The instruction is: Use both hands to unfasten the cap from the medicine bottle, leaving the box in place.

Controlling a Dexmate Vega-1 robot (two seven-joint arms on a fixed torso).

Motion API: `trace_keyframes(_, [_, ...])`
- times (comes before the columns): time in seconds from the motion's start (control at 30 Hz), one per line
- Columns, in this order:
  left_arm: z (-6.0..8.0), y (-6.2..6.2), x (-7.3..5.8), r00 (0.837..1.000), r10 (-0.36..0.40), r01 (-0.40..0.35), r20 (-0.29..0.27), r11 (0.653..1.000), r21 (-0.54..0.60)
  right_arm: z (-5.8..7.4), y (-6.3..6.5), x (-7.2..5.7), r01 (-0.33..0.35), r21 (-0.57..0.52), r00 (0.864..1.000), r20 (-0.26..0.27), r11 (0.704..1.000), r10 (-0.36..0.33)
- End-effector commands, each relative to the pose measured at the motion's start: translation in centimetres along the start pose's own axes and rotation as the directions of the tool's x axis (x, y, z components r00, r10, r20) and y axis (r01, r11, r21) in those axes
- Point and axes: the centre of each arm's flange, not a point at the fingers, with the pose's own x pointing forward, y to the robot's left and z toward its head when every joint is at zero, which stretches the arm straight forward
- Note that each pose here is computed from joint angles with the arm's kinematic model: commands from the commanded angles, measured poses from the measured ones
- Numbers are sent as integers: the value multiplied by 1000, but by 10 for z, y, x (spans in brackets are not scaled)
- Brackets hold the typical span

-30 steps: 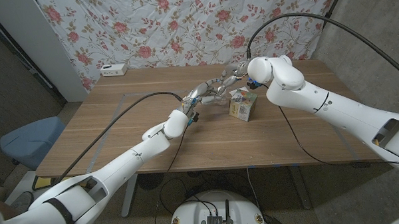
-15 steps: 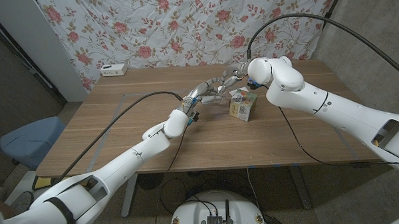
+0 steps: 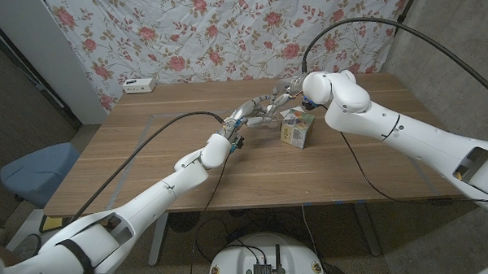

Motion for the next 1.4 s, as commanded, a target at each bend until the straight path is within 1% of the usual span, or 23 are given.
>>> trace_keyframes(0.03, [1,0,1,1000,-2,2,7,1000,0,0,0,0,18,-4,1000,0,1000,-18])
trace_keyframes(0.5, [3,-1,-3,1000,-1,1,10,1000,0,1,2,-3,26,-8,1000,-3,1000,-26])
trace_keyframes(0.9, [6,-3,-10,1000,-1,1,6,1000,-1,3,5,-7,32,-13,999,-8,999,-32])
trace_keyframes(1.17, [6,-3,-14,1000,2,-2,3,1000,-2,4,7,-11,21,-12,1000,-14,1000,-21])
trace_keyframes(1.4, [6,-2,-14,1000,1,-1,5,1000,-2,4,8,-12,12,-10,1000,-21,1000,-12])
